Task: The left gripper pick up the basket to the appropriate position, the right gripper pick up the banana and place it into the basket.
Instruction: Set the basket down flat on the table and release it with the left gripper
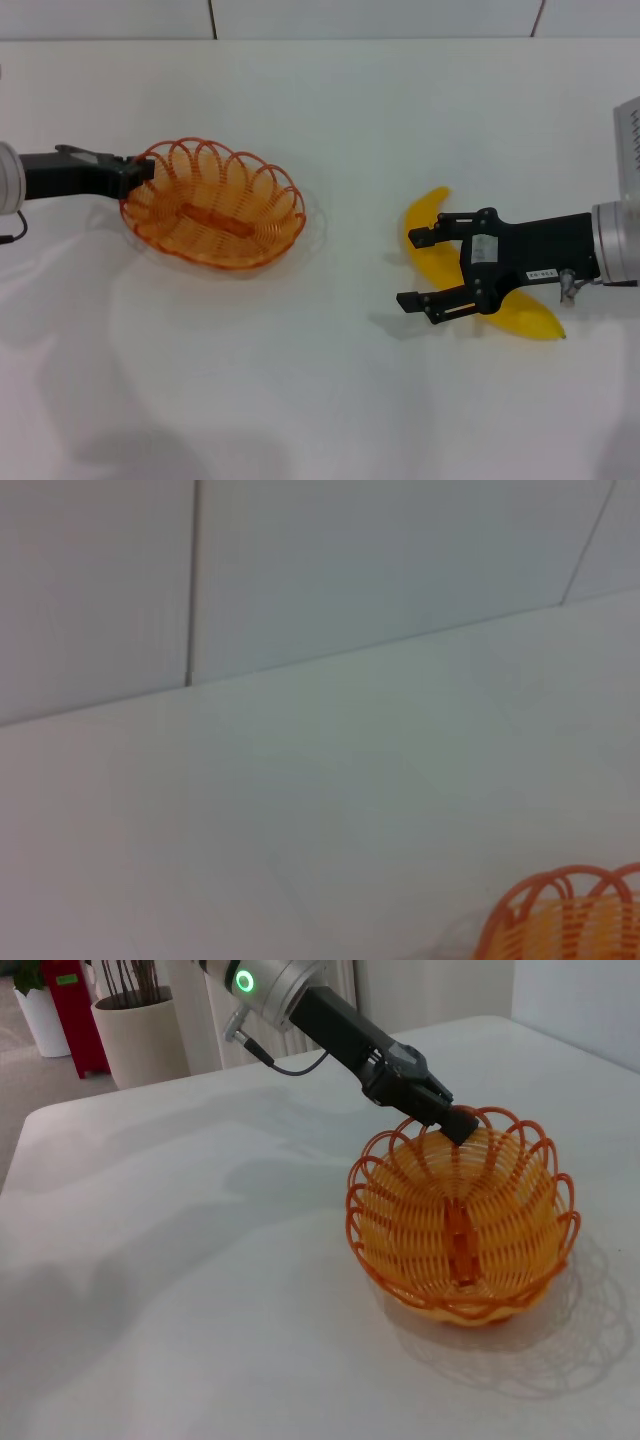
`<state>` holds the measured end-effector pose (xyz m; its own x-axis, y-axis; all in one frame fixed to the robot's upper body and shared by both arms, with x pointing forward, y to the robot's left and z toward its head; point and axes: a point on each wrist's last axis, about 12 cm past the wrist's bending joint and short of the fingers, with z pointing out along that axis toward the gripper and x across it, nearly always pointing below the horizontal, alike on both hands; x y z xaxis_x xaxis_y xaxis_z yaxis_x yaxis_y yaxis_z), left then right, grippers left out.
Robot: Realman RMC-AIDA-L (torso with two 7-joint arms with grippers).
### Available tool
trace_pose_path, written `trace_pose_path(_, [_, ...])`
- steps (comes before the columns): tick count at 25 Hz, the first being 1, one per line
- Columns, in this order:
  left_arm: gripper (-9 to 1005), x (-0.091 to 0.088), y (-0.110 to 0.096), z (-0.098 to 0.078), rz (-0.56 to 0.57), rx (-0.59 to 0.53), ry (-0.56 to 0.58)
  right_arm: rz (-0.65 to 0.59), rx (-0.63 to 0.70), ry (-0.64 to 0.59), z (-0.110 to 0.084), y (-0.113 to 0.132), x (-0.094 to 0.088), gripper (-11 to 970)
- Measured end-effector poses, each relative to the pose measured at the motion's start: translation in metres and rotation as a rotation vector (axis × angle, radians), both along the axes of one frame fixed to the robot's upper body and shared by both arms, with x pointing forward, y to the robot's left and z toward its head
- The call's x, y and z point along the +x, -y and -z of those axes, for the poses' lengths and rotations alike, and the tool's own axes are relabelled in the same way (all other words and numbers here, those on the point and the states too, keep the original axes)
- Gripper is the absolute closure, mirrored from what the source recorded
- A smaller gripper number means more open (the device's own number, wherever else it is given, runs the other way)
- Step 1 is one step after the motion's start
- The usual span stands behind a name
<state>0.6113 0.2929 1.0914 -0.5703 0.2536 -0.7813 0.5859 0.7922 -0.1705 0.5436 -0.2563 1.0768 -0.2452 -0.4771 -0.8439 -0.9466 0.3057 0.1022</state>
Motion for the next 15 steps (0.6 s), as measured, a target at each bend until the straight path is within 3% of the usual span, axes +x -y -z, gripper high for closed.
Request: trace_pose_path(15, [920, -0.0070, -0.0014, 0.0095, -0.015, -0.022, -0.031, -0.013, -0.005, -0.001, -0.0003, -0.0027, 0.0007, 70])
